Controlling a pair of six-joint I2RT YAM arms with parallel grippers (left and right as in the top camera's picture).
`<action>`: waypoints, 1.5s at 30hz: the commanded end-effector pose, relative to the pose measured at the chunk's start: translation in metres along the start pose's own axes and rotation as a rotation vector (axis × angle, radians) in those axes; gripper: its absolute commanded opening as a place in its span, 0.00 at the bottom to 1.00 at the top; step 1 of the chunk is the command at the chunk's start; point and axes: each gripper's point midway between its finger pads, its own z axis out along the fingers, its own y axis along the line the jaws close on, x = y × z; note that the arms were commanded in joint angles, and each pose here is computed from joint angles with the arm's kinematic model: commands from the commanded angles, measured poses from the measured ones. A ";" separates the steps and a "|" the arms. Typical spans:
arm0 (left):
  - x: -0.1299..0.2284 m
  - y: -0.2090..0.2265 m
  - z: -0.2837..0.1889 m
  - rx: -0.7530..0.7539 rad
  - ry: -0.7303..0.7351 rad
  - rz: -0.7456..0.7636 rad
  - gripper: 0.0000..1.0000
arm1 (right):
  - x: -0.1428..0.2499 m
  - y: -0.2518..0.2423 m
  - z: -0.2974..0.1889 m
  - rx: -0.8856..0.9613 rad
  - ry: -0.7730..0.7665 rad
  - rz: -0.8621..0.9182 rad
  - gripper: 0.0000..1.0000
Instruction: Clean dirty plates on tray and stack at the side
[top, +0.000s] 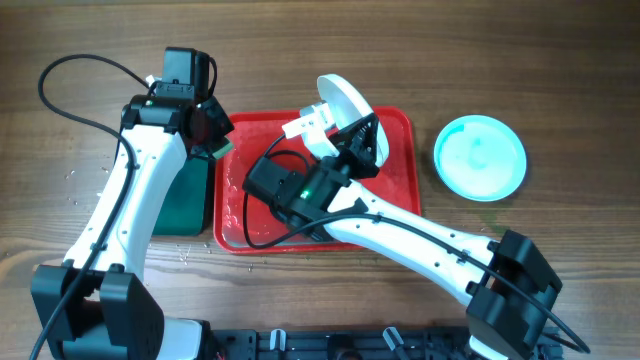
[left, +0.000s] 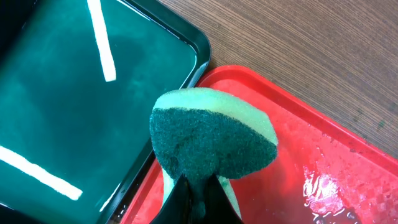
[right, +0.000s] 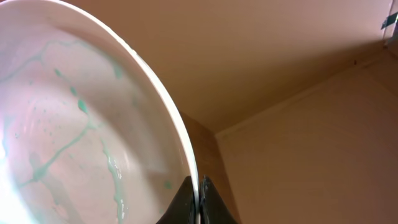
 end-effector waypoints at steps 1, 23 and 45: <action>-0.001 0.000 -0.001 0.006 0.000 0.005 0.04 | -0.005 -0.018 -0.002 0.037 -0.024 0.031 0.04; -0.001 0.000 -0.001 0.005 0.000 0.006 0.04 | 0.078 -0.029 0.084 -1.028 0.604 0.687 0.04; -0.004 0.012 -0.007 -0.015 0.009 0.053 0.04 | 0.272 -0.015 0.159 -0.832 0.938 1.202 0.63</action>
